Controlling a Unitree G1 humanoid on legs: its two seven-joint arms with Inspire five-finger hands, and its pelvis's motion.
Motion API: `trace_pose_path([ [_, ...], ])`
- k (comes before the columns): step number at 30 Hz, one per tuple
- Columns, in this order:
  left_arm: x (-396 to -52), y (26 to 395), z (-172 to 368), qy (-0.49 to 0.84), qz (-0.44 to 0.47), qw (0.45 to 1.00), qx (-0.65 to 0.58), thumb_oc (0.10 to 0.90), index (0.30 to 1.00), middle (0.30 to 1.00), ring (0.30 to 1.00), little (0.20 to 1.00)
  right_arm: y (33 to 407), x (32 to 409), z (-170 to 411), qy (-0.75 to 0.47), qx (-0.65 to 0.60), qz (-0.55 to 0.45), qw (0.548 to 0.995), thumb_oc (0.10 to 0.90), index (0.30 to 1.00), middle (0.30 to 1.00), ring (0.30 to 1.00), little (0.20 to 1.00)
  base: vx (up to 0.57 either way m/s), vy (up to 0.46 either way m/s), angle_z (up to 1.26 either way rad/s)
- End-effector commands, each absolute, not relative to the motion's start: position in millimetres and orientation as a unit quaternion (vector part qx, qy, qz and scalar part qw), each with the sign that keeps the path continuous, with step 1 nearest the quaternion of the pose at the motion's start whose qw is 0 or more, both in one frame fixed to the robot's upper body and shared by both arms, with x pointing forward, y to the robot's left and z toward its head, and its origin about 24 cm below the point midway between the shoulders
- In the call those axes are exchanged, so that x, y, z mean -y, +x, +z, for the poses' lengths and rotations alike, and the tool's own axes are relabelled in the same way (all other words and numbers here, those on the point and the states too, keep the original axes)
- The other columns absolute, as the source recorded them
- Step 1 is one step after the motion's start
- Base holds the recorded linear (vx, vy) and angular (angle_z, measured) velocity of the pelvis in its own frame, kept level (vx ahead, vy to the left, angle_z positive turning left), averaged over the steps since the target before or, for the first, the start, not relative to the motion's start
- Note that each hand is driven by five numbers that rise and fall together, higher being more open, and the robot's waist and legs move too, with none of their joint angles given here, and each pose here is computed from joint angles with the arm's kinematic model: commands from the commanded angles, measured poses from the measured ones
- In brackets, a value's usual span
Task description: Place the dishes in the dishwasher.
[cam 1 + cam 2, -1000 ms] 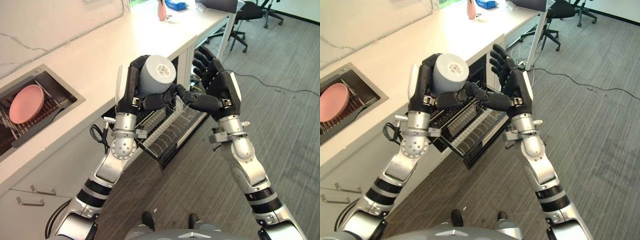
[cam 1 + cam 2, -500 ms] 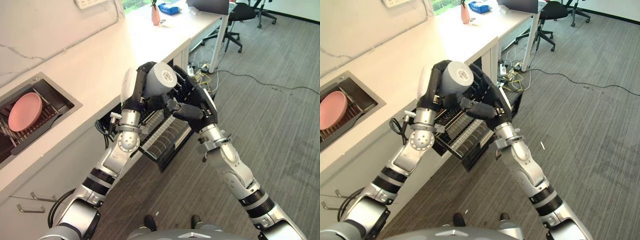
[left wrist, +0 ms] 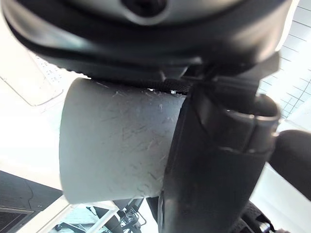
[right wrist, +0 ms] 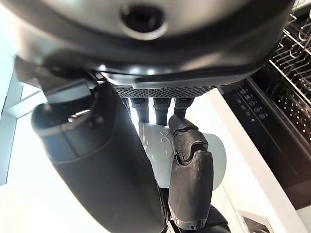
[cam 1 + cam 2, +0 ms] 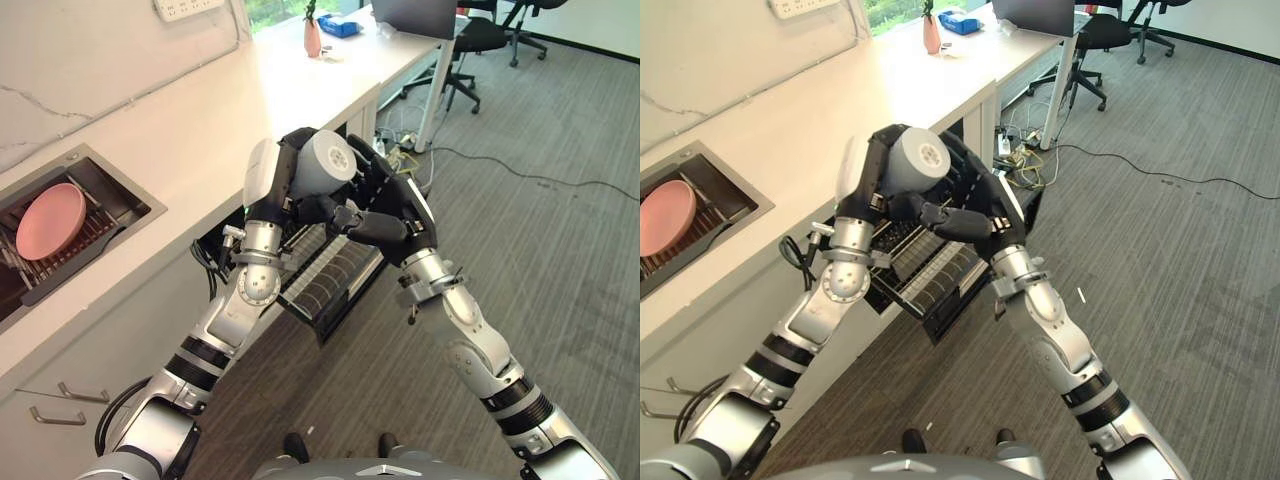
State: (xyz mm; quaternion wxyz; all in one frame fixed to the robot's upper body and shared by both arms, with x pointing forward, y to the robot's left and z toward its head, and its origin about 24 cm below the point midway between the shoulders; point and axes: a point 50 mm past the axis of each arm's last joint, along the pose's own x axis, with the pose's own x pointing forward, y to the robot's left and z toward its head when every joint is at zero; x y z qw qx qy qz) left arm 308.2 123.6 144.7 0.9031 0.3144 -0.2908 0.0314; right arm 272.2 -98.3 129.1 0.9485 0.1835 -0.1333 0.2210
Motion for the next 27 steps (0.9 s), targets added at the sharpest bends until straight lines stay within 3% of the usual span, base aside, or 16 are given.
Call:
trace_pose_path([
  [1, -90.2, 308.8, 178.3, 0.356, -0.019, 0.847, 0.395, 0.4, 0.3, 0.3, 0.3, 0.3, 265.0, 67.4, 185.8, 0.216, 0.264, 0.28, 0.897, 0.8, 0.9, 0.9, 0.9, 0.9, 0.0, 0.0, 0.0],
  [9, -57.2, 294.4, 170.8, 0.36, -0.086, 0.833, 0.412, 0.4, 0.3, 0.3, 0.3, 0.3, 272.6, 44.9, 172.6, 0.26, 0.203, 0.269, 0.905, 0.8, 0.9, 0.9, 0.9, 0.9, 0.0, -0.001, 0.02],
  [10, -54.5, 293.7, 169.6, 0.359, -0.091, 0.833, 0.411, 0.4, 0.3, 0.3, 0.3, 0.3, 273.0, 44.5, 172.2, 0.266, 0.201, 0.264, 0.905, 0.753, 0.829, 0.829, 0.829, 0.829, -0.01, -0.002, 0.08],
  [11, -50.8, 292.1, 168.6, 0.356, -0.099, 0.833, 0.411, 0.4, 0.3, 0.3, 0.3, 0.3, 272.8, 43.1, 171.4, 0.277, 0.195, 0.262, 0.903, 0.599, 0.599, 0.599, 0.599, 0.599, -0.01, 0.0, 0.06],
  [13, -46.7, 290.4, 167.6, 0.354, -0.108, 0.832, 0.413, 0.4, 0.3, 0.3, 0.3, 0.3, 272.6, 40.4, 170.5, 0.294, 0.188, 0.263, 0.9, 0.485, 0.427, 0.427, 0.427, 0.427, 0.0, 0.001, 0.07],
  [14, -42.3, 287.6, 166.2, 0.354, -0.121, 0.829, 0.416, 0.4, 0.3, 0.3, 0.3, 0.3, 272.9, 38.6, 172.6, 0.294, 0.191, 0.265, 0.898, 0.4, 0.3, 0.3, 0.3, 0.3, 0.0, -0.002, 0.06],
  [27, -36.9, 279.1, 165.7, 0.34, -0.142, 0.828, 0.424, 0.4, 0.3, 0.3, 0.3, 0.3, 277.0, 51.6, 174.6, 0.317, 0.206, 0.223, 0.899, 0.4, 0.3, 0.3, 0.3, 0.3, 0.0, 0.0, 0.01],
])
